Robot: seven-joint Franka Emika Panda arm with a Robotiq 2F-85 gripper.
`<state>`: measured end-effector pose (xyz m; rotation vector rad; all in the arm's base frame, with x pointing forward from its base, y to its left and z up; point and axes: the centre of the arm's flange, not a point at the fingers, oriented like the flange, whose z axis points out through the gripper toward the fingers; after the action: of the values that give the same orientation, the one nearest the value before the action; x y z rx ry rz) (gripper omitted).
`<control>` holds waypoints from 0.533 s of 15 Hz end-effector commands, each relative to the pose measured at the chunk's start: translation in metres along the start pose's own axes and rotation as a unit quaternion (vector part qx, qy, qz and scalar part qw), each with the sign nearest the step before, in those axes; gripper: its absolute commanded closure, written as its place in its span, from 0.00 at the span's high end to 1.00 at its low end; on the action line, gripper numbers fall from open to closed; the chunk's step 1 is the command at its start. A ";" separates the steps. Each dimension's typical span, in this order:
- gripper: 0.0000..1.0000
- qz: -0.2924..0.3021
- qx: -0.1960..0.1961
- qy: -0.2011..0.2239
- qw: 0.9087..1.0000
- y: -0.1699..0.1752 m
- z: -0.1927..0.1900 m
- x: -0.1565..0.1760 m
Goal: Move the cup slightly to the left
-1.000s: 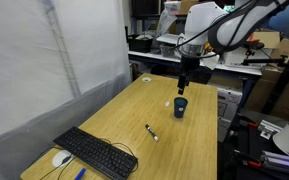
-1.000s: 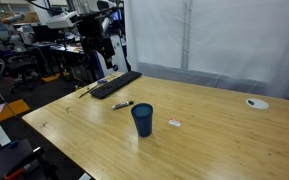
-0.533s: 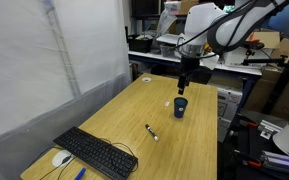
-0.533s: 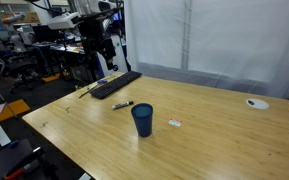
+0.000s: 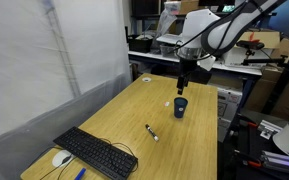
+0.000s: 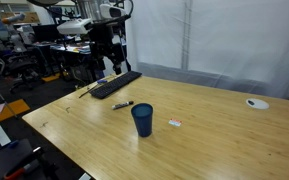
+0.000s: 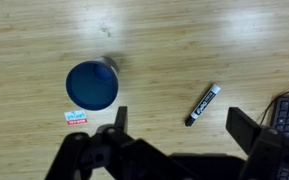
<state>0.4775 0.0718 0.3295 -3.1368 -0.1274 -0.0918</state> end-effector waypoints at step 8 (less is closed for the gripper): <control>1.00 -0.046 0.006 0.022 0.999 0.046 0.047 0.022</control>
<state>0.4934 0.0440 0.2910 -3.1283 -0.2474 -0.1223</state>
